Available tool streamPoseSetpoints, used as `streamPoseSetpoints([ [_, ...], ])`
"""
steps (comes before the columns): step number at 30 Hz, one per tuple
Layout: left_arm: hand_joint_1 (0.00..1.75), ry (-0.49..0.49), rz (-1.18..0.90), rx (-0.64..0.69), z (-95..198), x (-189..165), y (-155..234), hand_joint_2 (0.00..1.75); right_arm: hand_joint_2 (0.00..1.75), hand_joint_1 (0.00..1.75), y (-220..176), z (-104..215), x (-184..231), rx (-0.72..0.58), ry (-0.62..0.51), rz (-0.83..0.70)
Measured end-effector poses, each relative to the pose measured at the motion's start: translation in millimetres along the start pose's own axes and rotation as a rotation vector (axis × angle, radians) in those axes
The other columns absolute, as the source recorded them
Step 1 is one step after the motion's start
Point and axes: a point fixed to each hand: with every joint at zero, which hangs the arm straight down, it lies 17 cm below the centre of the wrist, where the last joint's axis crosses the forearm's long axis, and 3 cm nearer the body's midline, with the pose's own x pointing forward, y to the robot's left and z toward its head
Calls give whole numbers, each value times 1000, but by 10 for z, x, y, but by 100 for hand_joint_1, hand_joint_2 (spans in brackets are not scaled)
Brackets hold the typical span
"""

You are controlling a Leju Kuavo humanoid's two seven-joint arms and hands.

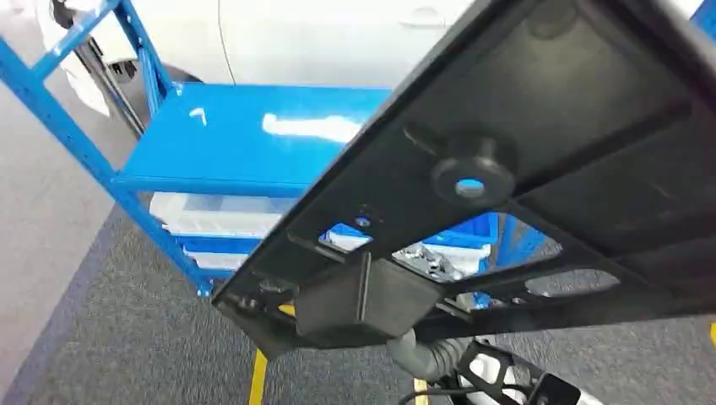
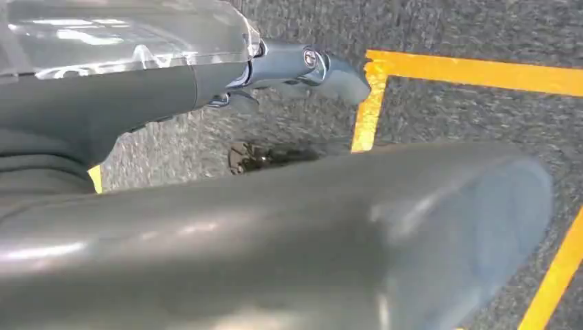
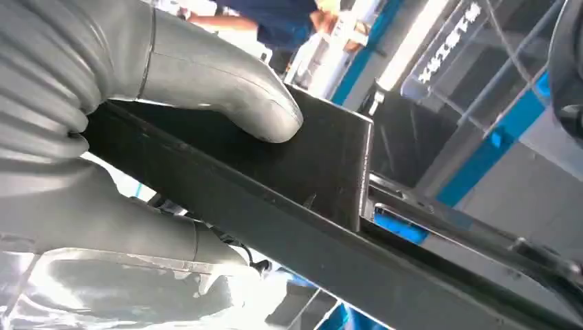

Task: Take the parts from the cabinet and place them on the table.

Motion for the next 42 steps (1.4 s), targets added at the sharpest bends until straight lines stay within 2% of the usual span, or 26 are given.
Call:
streamPoseSetpoints([
  [25,0,-4,-21,2,16,-39,-32,0,175,175,-39,186,-23,-14,47,-1],
  [42,0,26,-47,-19,6,-78,-139,0,175,175,-239,120,83,-39,16,61],
])
